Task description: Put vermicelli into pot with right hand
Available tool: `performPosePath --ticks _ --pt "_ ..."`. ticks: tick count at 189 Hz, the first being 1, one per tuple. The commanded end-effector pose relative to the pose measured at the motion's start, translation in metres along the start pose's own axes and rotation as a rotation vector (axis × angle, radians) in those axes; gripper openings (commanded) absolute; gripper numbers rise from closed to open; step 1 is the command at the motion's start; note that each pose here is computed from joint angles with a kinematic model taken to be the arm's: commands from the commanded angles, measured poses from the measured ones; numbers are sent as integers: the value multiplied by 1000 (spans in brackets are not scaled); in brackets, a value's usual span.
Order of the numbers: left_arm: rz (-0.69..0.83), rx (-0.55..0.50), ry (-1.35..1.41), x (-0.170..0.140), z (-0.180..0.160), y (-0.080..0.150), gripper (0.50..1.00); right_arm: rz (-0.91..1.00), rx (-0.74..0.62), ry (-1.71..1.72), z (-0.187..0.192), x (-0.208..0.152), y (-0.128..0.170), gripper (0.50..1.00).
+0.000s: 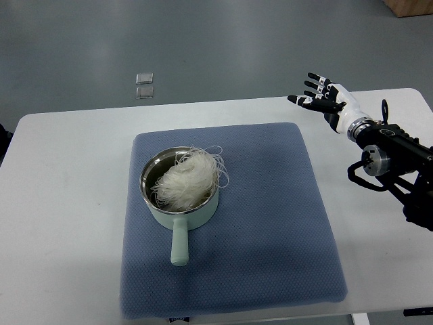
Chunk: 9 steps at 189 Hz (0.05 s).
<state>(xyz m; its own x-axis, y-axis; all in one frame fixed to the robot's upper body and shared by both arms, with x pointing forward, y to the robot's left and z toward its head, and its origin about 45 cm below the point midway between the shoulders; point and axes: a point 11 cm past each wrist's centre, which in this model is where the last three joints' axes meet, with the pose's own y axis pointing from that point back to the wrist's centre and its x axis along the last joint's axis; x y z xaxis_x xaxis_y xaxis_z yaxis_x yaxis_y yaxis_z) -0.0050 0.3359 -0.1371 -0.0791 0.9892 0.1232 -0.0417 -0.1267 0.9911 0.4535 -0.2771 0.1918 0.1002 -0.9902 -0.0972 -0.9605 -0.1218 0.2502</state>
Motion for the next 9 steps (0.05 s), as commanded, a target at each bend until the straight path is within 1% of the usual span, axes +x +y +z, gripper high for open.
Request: performPosePath --ticks 1,9 --pt "0 0 0 0 0 0 1000 7 -1 2 0 2 0 921" --pt "0 0 0 0 0 0 1000 6 1 1 0 2 0 921"
